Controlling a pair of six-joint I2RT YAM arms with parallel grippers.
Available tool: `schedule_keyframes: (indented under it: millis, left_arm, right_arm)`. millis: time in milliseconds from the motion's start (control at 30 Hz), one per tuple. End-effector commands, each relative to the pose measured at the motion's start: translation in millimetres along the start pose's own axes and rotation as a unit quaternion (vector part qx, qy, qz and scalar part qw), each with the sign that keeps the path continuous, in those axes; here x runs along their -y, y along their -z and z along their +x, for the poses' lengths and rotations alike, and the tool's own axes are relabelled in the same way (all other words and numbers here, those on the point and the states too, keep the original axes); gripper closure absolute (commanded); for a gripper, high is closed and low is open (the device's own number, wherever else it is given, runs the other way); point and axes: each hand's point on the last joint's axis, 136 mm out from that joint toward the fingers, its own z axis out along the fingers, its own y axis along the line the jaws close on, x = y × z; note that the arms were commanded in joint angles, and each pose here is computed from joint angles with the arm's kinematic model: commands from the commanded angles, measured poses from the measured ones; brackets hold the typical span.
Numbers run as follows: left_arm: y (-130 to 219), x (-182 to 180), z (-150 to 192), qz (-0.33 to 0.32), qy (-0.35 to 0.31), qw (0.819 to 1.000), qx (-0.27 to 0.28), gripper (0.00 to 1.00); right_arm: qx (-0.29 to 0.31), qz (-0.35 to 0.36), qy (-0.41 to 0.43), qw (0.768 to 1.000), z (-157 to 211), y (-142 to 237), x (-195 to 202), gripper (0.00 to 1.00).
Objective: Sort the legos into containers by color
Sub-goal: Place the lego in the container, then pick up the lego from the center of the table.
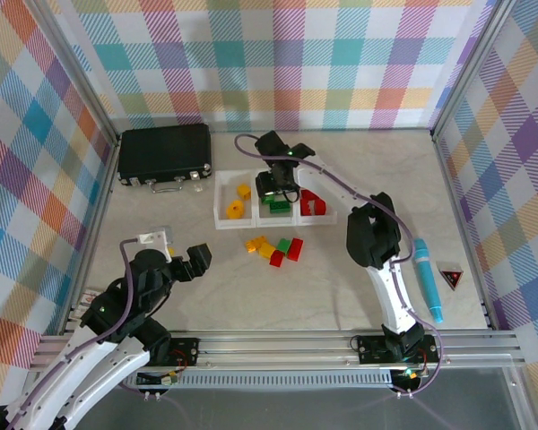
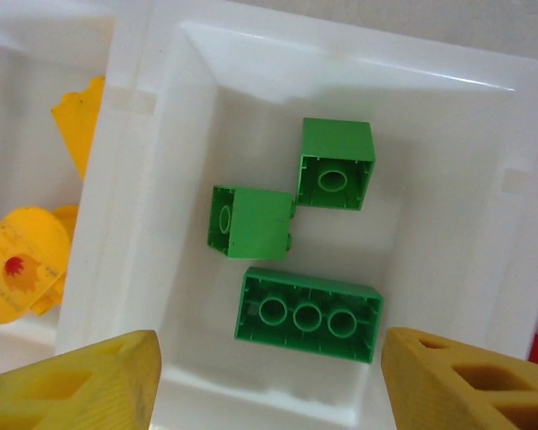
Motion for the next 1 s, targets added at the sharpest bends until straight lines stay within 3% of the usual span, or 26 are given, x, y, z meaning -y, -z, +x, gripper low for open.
schedule_keyframes:
  millis: [0, 167, 467, 733, 833, 900, 967]
  left_arm:
    - [-2.6, 9.5, 2.9, 0.016, -0.003, 1.0, -0.022, 0.0]
    - [-14.6, 24.8, 14.8, 0.043, -0.003, 0.997, -0.061, 0.0]
    - [-46.1, 33.2, 38.0, 0.012, 0.023, 0.989, -0.149, 0.02]
    - [-80.5, 79.7, 67.6, 0.103, -0.133, 0.954, -0.249, 0.0]
    - [-94.6, 84.2, 60.5, 0.077, -0.14, 0.954, -0.254, 0.0]
    - [-104.9, 81.6, 55.8, 0.026, -0.102, 0.956, -0.273, 0.0]
    - [-115.8, 78.0, 57.3, -0.033, -0.038, 0.957, -0.287, 0.06]
  right_arm:
    - [0.02, -0.009, -0.028, 0.999, 0.3, 52.3, 8.8, 0.33]
    - [0.031, -0.016, -0.088, 0.996, 34.7, 79.9, 24.1, 0.31]
    - [0.051, -0.02, -0.147, 0.988, 110.5, 113.5, 58.7, 0.3]
    - [0.099, -0.007, -0.133, 0.986, 145.8, 134.1, 89.8, 0.25]
    - [0.104, -0.004, -0.138, 0.985, 156.0, 138.3, 98.8, 0.25]
    - [0.103, -0.001, -0.143, 0.984, 162.7, 140.6, 103.6, 0.25]
    - [0.102, 0.002, -0.146, 0.984, 168.4, 142.9, 107.8, 0.24]
